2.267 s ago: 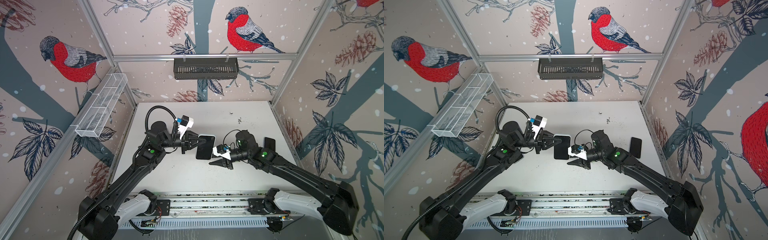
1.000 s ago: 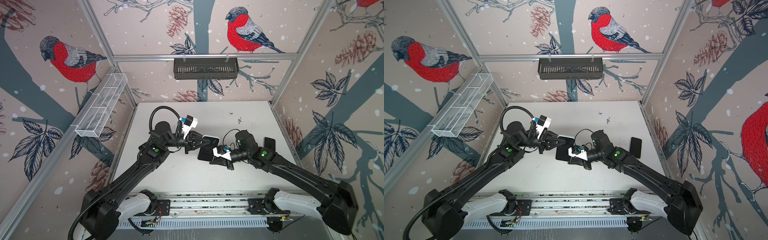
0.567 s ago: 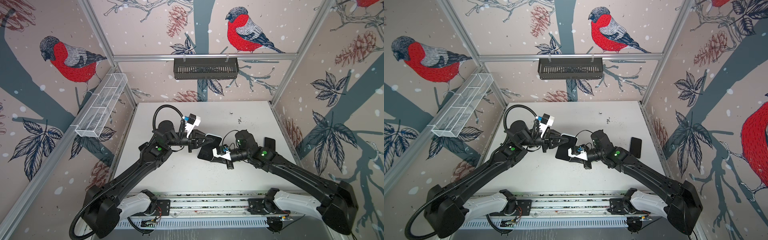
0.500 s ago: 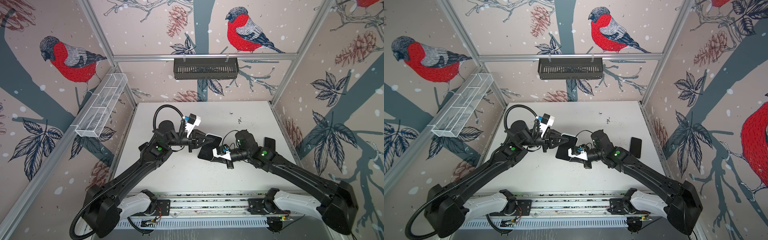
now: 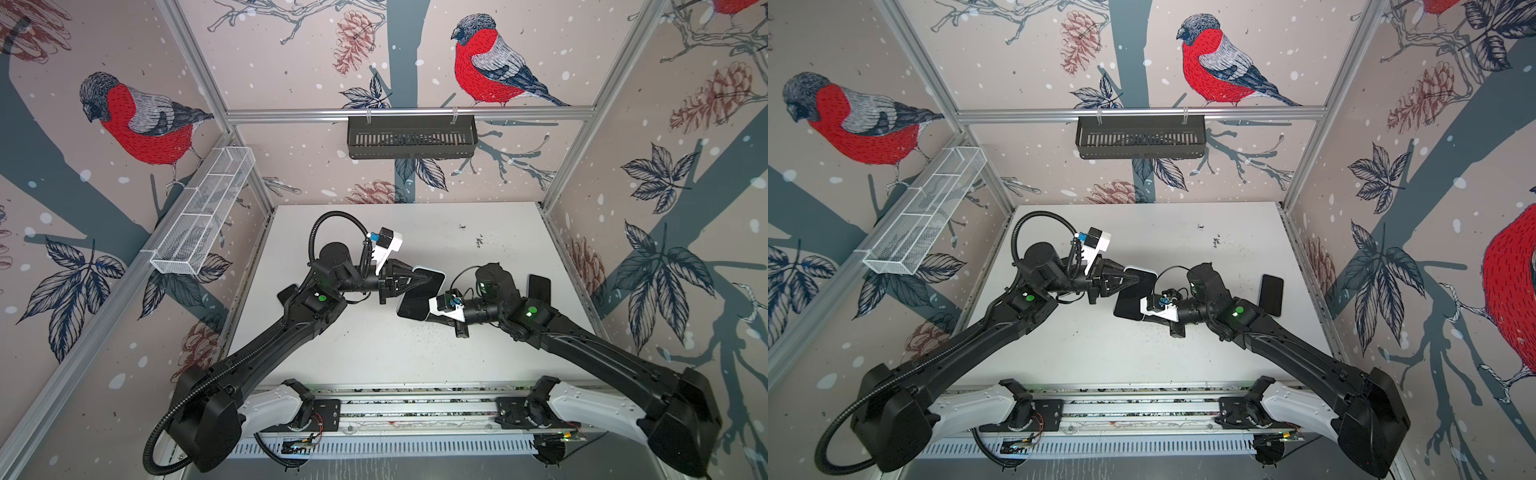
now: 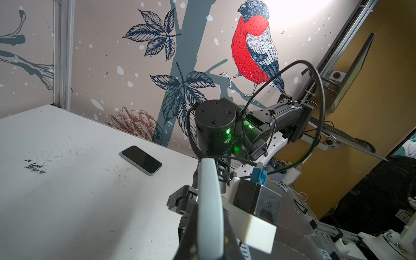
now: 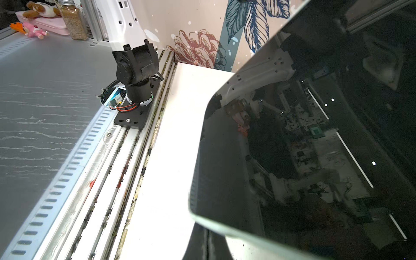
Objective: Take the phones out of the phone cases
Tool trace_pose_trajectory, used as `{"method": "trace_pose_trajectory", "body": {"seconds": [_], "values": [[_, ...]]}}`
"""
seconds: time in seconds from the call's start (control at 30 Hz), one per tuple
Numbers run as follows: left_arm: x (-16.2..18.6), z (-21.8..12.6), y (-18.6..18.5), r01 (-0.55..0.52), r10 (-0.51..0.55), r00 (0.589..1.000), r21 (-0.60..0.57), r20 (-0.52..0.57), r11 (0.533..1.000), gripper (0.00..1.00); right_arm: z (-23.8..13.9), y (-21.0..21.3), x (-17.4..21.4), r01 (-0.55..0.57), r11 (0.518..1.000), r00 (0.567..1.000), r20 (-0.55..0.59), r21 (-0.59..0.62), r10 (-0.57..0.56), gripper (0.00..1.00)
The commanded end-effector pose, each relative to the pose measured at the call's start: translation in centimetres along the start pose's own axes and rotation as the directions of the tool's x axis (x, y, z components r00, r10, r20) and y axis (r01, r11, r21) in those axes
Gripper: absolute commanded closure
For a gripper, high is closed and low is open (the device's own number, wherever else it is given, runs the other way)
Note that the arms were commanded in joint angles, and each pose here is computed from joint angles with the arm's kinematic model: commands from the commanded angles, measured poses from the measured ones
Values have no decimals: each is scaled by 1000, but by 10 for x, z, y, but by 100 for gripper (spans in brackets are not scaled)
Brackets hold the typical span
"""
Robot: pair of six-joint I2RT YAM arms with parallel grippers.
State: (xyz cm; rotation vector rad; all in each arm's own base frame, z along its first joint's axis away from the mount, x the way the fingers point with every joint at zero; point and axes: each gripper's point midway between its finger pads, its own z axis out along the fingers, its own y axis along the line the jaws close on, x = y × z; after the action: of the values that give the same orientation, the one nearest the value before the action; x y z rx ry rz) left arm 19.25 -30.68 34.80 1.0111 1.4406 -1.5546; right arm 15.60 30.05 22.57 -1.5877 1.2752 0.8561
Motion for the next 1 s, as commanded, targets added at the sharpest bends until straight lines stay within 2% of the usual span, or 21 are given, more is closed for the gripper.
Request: {"method": "trace_pose_trajectory", "body": {"seconds": [0.0, 0.17, 0.2, 0.3, 0.5, 0.67, 0.97], "values": [[-3, 0, -13, -6, 5, 1000, 56, 4, 998, 100, -6, -17, -25, 90, 991, 991, 88, 95, -98, 90], [-9, -2, -13, -33, 32, 999, 39, 23, 999, 100, -8, -10, -25, 60, 997, 993, 100, 50, -65, 52], [-11, -3, -13, -45, 44, 999, 31, 32, 999, 100, -8, -8, -25, 54, 998, 993, 100, 37, -57, 47], [-21, -9, -18, -95, 94, 993, 8, 71, 995, 100, -6, -4, -22, 34, 999, 995, 93, 9, -35, 40], [-35, -19, -30, -203, 205, 972, -34, 114, 979, 100, -4, 4, -20, 1, 999, 995, 96, -47, 3, 36], [-27, -21, -27, -231, 235, 968, -57, 87, 971, 100, -4, 4, -26, -12, 997, 994, 109, -70, 20, 35], [-25, -20, -30, -252, 256, 961, -44, 101, 967, 100, 2, 5, -28, -35, 992, 992, 118, -118, 49, 37]]}}
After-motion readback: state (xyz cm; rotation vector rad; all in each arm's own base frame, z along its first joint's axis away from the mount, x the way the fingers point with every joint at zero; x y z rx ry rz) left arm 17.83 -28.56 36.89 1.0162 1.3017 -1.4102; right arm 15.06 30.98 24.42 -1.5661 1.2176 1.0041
